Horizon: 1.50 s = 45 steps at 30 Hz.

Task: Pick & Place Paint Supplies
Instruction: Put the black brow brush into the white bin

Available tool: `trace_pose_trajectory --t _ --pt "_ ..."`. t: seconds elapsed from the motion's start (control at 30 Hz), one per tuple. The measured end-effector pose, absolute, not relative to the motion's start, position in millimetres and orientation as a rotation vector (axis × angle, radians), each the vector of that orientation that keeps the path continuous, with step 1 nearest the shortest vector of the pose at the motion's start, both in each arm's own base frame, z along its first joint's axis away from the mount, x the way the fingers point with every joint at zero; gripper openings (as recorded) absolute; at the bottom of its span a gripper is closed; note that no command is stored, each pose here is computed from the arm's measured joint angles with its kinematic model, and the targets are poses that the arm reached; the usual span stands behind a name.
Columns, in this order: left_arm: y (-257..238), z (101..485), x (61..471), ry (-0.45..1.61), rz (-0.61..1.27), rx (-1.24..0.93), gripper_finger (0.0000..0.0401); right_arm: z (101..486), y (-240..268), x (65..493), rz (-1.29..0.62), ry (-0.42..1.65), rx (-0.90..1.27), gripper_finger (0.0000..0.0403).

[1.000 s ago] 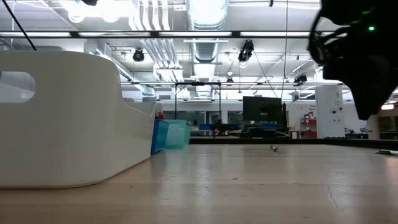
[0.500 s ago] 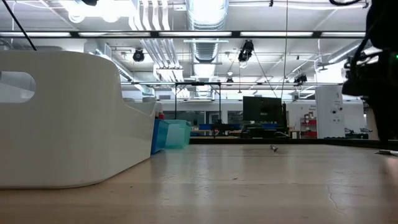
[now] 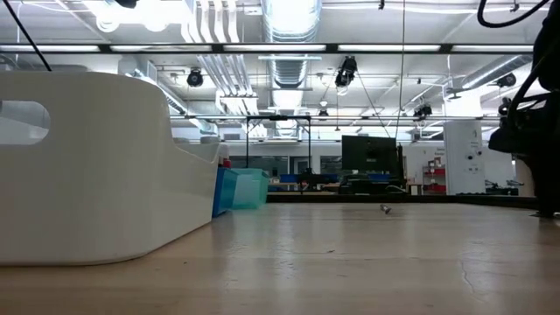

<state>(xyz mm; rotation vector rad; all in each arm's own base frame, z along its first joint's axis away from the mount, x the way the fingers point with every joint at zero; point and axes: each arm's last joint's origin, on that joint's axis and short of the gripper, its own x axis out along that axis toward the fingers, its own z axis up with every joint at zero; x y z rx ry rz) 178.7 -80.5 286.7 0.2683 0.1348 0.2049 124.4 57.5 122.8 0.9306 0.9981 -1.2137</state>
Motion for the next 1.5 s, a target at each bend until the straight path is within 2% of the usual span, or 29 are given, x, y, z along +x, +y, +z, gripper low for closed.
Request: trace_pose_trajectory --t 0.1,0.2,0.53,0.7,0.97,1.2,1.4,1.5 --pt "-81 287 179 0.135 0.205 0.268 0.0266 123 57 125 -1.216 0.980 0.932 0.0162" --pt "-81 287 179 0.135 0.205 0.268 0.0266 125 57 129 -1.211 0.963 0.928 0.0143" --pt "-81 287 179 0.135 0.205 0.268 0.0266 118 61 141 -1.163 0.935 0.842 0.0020" --pt "-81 287 179 0.135 0.204 0.268 0.0266 125 70 155 -1.088 0.913 0.805 0.0017" --pt "-81 287 179 0.135 0.204 0.268 0.0266 167 100 210 -0.752 0.736 0.698 0.0015" --pt "-81 287 179 0.134 0.204 0.267 0.0266 206 122 273 -0.427 0.594 0.382 0.0014" --pt "-81 287 179 0.134 0.205 0.265 0.0266 215 122 330 -0.257 0.572 0.126 0.0013" --pt "-81 287 179 0.135 0.205 0.266 0.0266 214 120 360 -0.105 0.558 0.007 0.0013"
